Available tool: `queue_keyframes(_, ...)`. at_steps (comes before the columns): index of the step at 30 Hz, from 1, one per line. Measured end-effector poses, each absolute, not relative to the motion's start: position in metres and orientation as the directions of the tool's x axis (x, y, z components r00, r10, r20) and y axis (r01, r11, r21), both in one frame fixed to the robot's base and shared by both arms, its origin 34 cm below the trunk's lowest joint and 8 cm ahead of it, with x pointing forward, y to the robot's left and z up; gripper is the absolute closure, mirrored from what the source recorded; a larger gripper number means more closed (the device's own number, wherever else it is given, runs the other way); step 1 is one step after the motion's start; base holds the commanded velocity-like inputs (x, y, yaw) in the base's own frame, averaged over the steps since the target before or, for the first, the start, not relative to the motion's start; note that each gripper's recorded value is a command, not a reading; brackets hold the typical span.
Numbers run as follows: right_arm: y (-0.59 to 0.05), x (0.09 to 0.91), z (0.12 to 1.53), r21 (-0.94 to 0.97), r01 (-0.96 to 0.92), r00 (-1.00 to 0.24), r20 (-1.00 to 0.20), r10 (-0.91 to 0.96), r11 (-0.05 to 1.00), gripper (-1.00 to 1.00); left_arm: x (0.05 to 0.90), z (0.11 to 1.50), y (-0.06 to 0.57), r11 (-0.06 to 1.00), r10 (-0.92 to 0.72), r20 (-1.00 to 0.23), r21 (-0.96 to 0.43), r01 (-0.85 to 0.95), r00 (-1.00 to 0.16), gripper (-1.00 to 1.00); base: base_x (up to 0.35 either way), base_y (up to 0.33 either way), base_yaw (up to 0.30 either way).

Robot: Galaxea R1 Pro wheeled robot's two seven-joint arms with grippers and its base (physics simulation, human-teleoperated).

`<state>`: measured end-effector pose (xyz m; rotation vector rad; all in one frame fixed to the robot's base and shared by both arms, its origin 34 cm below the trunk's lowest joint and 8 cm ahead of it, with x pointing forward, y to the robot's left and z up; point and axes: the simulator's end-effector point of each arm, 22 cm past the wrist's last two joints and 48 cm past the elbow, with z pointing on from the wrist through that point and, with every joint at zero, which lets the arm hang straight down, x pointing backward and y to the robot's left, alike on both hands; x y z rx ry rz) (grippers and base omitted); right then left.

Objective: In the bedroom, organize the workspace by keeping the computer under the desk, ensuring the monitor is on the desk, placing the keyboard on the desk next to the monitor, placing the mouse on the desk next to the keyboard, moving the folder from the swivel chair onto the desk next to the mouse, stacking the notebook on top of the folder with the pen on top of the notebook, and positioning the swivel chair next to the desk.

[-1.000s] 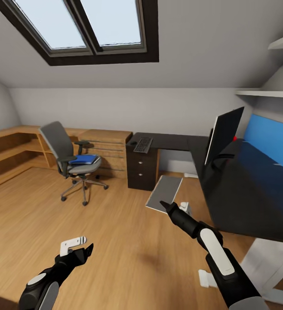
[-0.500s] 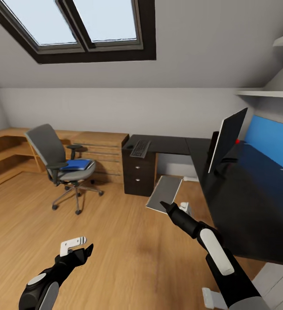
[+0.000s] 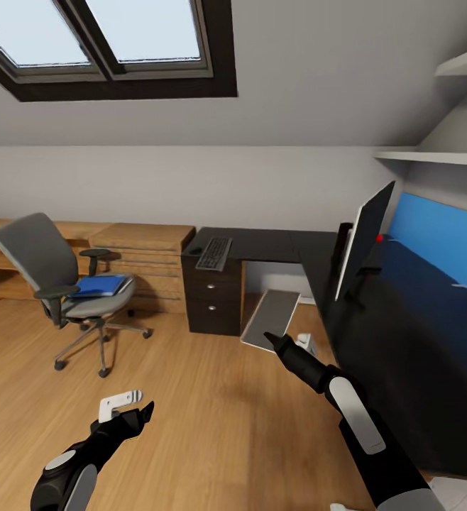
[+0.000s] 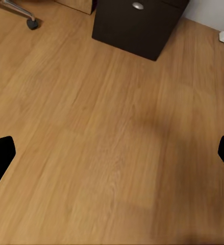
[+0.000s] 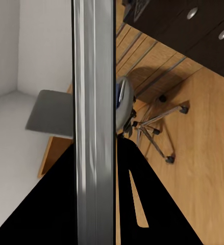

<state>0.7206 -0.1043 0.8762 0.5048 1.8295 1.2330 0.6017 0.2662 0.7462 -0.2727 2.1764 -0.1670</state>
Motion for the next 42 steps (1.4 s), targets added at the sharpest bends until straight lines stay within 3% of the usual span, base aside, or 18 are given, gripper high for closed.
queue_keyframes(20, -0.104, 0.722, 0.911, 0.893, -0.125, -0.558, -0.423, 0.714, 0.432, 1.00, 0.603, 0.780, 0.266, 0.966, -0.257, -0.784, -0.220, -0.134, -0.565, -1.00, 0.287, 0.010, -0.001)
queue_keyframes(42, -0.105, 0.722, 0.918, 0.893, -0.124, -0.559, -0.423, 0.713, 0.432, 1.00, 0.603, 0.789, 0.267, 0.966, -0.258, -0.784, -0.221, -0.134, -0.565, -1.00, 0.309, 0.185, 0.000)
